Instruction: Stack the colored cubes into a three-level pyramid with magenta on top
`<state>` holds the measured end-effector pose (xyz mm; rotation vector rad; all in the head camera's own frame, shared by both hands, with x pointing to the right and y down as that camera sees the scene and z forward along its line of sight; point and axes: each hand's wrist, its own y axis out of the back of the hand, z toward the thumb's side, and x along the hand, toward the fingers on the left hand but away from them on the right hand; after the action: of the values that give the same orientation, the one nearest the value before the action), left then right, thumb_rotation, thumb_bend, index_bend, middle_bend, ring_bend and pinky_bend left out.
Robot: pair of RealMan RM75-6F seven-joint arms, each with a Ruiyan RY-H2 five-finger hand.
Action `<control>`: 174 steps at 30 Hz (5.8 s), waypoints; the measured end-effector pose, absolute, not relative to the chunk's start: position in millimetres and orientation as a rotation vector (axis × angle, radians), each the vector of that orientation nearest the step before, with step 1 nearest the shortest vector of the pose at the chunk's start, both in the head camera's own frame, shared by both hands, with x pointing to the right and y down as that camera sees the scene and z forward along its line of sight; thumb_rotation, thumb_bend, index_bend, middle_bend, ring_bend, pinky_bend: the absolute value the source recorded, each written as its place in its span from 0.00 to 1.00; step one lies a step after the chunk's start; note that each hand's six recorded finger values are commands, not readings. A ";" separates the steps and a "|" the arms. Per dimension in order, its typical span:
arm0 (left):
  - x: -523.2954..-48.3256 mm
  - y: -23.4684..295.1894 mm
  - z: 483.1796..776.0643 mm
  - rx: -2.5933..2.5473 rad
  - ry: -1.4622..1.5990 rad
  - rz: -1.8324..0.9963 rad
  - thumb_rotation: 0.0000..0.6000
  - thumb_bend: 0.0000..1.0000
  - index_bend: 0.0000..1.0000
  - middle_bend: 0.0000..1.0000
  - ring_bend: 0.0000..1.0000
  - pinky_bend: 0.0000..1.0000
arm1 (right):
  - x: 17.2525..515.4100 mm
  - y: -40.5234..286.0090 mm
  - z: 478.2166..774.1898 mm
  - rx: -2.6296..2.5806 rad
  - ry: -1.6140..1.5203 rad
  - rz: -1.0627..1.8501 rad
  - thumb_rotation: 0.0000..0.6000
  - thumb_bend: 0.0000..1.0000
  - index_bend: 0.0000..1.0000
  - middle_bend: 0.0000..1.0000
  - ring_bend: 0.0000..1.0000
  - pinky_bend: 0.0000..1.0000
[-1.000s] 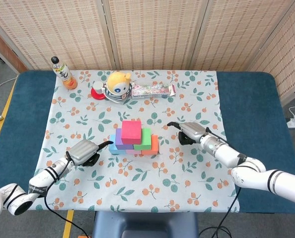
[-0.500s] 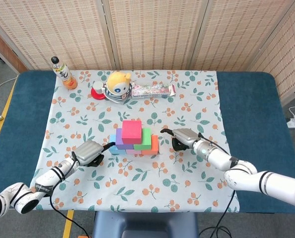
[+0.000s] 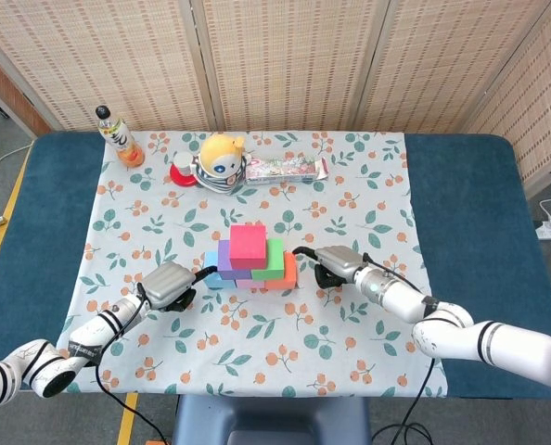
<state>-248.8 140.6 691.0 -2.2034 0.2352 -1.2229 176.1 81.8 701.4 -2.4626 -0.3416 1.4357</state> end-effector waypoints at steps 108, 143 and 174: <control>-266.8 135.3 690.2 -2.166 0.292 -1.292 1.00 0.74 0.08 0.88 0.94 0.96 | 182.4 103.5 692.1 -2.449 -0.287 1.453 0.92 1.00 0.06 0.97 1.00 1.00; -321.1 166.1 719.6 -2.155 0.330 -1.521 1.00 0.73 0.09 0.87 0.94 0.95 | 218.5 121.2 718.5 -2.408 -0.253 1.606 0.91 1.00 0.06 0.97 1.00 1.00; -286.9 167.0 719.9 -2.207 0.261 -1.423 1.00 0.73 0.09 0.86 0.93 0.95 | 176.4 123.8 735.1 -2.447 -0.187 1.552 0.91 1.00 0.06 0.97 1.00 1.00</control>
<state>-286.9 167.0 719.9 -2.2072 0.2611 -1.4225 176.4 123.8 735.1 -2.4468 -0.1871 1.5523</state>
